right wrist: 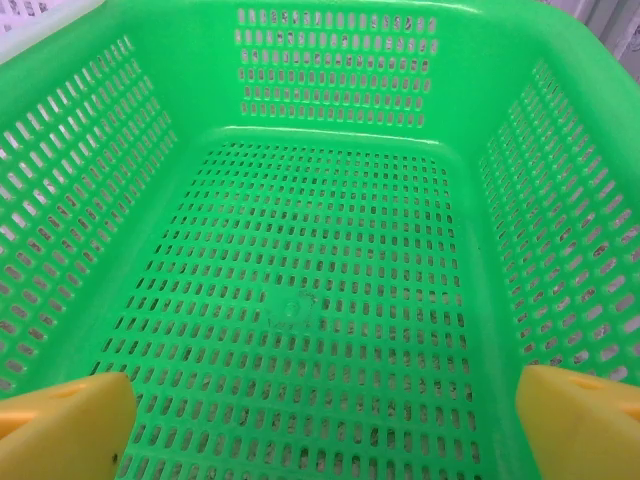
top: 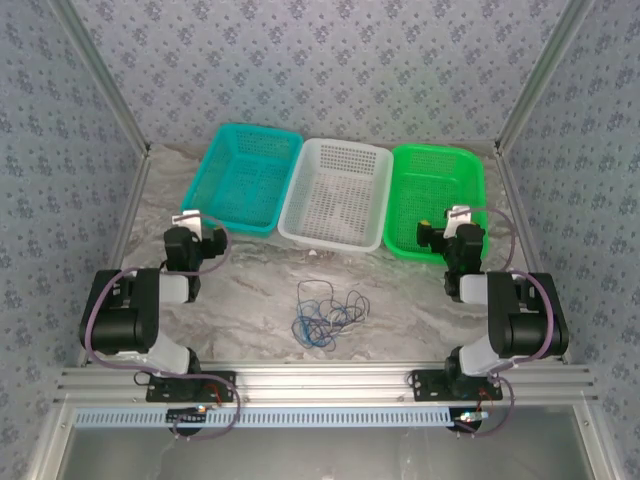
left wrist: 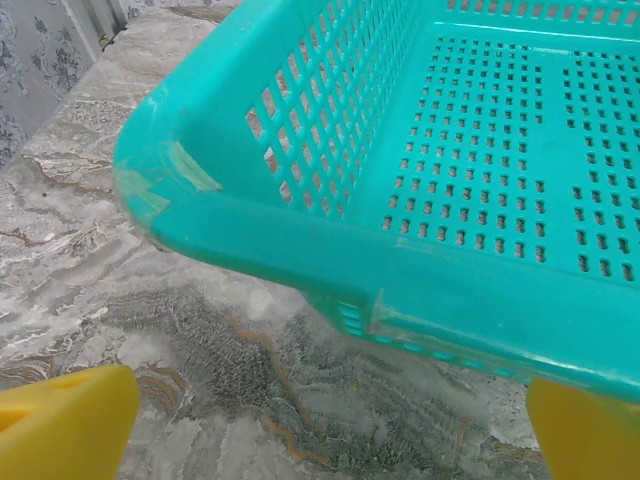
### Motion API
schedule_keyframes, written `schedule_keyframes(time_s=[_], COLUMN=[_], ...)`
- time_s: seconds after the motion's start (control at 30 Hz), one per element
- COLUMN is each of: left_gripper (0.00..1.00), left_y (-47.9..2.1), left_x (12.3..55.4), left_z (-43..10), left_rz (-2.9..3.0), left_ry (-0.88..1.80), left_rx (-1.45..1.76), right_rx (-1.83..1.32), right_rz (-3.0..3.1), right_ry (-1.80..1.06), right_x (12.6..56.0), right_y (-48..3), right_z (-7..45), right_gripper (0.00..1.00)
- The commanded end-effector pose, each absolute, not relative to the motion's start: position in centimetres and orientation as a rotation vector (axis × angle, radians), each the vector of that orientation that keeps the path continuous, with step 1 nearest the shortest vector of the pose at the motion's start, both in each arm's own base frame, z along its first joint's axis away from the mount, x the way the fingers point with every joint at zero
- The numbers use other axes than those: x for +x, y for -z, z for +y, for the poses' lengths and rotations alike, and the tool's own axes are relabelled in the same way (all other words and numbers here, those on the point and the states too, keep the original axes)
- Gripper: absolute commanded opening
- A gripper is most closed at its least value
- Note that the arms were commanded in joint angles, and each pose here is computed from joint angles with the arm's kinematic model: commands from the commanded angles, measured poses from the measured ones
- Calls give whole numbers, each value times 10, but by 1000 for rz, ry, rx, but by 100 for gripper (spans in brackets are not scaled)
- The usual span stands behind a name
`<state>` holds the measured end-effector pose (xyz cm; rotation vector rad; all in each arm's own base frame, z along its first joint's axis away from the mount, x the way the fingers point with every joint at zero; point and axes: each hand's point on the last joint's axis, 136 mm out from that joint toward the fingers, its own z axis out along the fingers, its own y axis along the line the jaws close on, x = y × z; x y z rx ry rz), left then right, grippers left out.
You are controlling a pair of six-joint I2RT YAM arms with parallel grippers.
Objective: Untangle the cables
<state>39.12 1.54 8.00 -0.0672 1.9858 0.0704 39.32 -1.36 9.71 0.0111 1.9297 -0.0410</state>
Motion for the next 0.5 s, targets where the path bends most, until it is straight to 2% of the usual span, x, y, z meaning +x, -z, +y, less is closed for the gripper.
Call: schedule_keyframes(time_s=[0.0,0.47], left_gripper=[99,99], left_y=[-89,-88], left_x=[398,398], left_z=[14,15], left_rz=[1962,1965], left_ry=[-45,-43], left_rx=[-75,-77], right_rx=[11,27], right_rz=[1990,1995], right_ry=[42,9], right_x=[390,391], right_y=[-81,-81], right_z=[-15,-18], right_gripper=[100,100])
